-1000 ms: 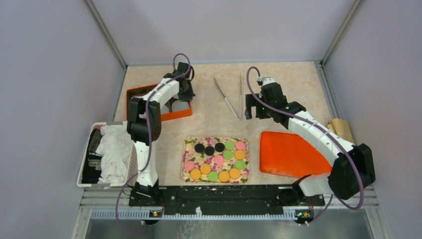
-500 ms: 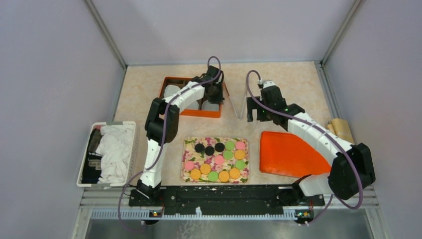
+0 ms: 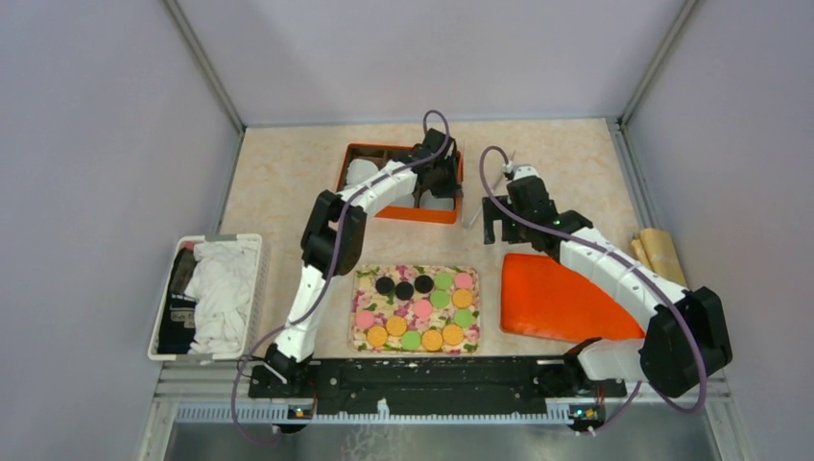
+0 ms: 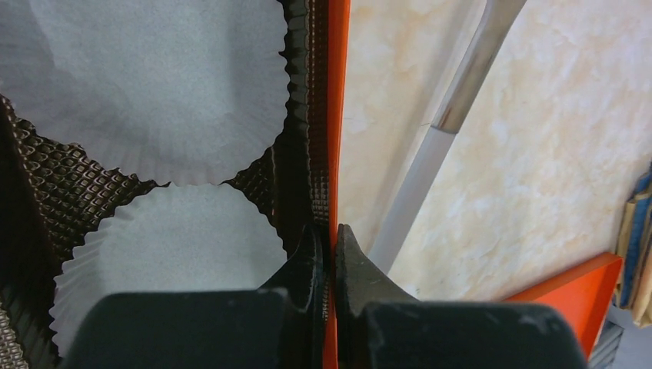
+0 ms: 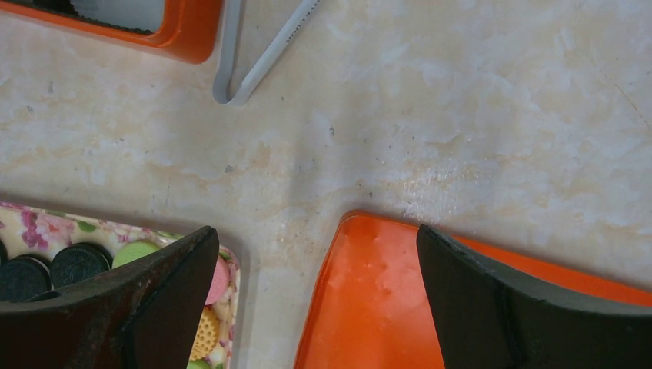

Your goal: Pack the cookies

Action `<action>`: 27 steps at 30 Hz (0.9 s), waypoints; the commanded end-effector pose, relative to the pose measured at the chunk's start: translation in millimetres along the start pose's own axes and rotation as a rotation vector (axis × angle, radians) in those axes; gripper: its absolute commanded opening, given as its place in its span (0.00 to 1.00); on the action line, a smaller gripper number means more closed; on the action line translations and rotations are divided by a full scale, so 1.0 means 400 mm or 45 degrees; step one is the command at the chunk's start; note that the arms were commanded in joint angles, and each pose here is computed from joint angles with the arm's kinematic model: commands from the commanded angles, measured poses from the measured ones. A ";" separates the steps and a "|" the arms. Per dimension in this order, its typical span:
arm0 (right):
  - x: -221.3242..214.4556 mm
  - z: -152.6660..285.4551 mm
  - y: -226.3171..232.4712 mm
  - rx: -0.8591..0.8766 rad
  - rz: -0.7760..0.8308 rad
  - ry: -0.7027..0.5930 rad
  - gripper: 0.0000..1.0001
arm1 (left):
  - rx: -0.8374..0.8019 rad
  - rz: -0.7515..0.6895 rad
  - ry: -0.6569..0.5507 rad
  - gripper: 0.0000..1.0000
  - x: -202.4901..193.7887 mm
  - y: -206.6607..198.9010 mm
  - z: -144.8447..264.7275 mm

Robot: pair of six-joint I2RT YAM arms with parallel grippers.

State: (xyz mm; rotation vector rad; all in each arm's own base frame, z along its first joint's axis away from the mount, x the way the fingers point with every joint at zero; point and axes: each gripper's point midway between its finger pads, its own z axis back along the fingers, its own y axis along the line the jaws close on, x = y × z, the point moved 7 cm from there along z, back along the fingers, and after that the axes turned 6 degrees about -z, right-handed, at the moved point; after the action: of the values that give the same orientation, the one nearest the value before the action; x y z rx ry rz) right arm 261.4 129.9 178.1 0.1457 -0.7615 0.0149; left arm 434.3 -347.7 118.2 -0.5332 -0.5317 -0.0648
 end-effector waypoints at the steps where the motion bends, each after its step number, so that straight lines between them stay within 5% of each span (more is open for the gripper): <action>1: 0.013 0.023 0.006 0.025 -0.031 -0.064 0.99 | -0.325 0.075 -0.084 0.00 0.026 -0.142 -0.011; 9: 0.003 0.026 0.005 0.037 -0.035 -0.055 0.99 | -0.430 0.027 -0.163 0.06 0.056 -0.179 0.015; 11: 0.002 0.026 0.007 0.051 -0.035 -0.055 0.99 | -0.437 -0.017 -0.189 0.20 0.065 -0.187 0.041; 14: -0.001 0.024 0.011 0.069 -0.037 -0.053 0.99 | -0.408 -0.058 -0.242 0.54 0.072 -0.183 0.074; 16: 0.000 0.025 0.013 0.082 -0.040 -0.052 0.99 | -0.403 -0.086 -0.278 0.62 0.078 -0.181 0.091; 21: -0.001 0.030 0.017 0.104 -0.045 -0.054 0.99 | -0.408 -0.155 -0.299 0.66 0.089 -0.190 0.126; 27: -0.011 0.031 0.017 0.122 -0.051 -0.043 0.99 | -0.287 -0.253 -0.431 0.62 0.090 -0.209 0.283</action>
State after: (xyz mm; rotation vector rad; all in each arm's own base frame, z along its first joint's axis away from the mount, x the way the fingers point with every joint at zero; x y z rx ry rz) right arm 251.7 131.5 177.1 0.2039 -0.7560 0.0140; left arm 417.9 -374.1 172.3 -0.7320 -0.7009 -0.1770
